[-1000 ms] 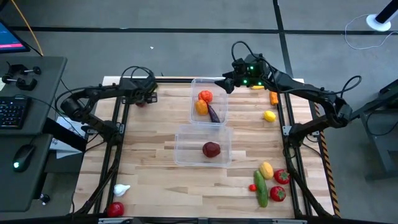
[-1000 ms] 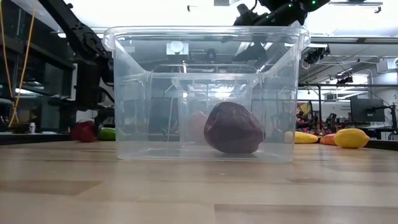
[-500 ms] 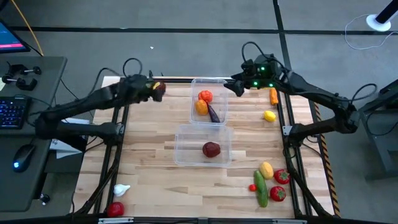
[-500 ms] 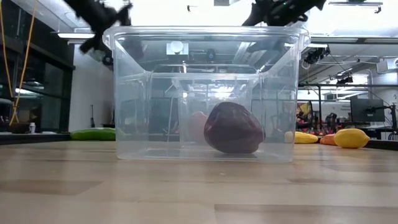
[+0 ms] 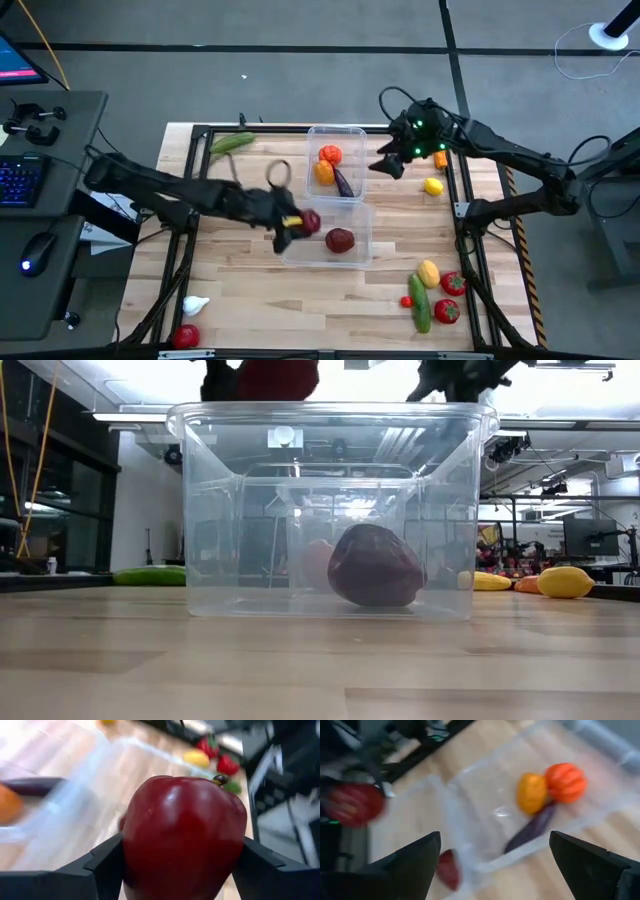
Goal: Sort produce into baskets
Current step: Put the red apple into the bottom transparent bin, then put the green cucumber into the top transparent bin
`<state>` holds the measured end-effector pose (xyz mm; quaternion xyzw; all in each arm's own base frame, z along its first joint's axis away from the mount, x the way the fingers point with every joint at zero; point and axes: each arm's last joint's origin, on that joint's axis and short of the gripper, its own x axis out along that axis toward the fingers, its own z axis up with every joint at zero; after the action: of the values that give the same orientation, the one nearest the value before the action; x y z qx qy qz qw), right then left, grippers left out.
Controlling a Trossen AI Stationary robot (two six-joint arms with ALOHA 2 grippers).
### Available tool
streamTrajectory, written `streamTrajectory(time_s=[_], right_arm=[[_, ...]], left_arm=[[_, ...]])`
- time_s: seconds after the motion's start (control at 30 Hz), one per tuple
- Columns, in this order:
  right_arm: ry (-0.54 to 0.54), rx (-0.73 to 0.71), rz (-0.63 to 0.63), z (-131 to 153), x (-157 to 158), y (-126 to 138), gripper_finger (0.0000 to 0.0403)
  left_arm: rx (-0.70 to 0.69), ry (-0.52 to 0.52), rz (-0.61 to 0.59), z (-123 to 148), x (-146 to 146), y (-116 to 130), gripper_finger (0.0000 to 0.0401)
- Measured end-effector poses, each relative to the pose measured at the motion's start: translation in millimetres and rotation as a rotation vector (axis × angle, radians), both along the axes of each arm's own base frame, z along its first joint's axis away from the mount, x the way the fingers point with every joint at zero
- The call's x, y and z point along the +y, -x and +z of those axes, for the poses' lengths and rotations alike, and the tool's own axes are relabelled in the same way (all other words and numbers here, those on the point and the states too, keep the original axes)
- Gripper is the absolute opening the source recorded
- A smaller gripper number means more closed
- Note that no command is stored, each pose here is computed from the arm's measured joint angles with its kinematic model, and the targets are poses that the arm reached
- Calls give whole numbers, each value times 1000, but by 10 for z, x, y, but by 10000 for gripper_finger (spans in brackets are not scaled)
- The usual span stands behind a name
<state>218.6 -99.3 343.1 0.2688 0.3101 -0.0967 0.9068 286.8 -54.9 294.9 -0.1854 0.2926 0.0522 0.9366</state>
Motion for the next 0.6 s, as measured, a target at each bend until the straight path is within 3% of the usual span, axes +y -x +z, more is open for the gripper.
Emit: streamTrajectory(time_s=[0.07,0.27,0.43,0.6], right_arm=[[-42,-11,0,35,107,3,365],[-187,-59,1,172,469,51,365],[-182,-13,-67,189,764,112,365],[-223,149,-80,78,1021,190,365]], left_arm=[[38,-23,-49,-93,-38,-91,270],[132,-98,-103,-345,-35,-242,381],[104,-140,-139,-356,-44,-288,381],[-27,-92,-180,-31,-48,-177,383]])
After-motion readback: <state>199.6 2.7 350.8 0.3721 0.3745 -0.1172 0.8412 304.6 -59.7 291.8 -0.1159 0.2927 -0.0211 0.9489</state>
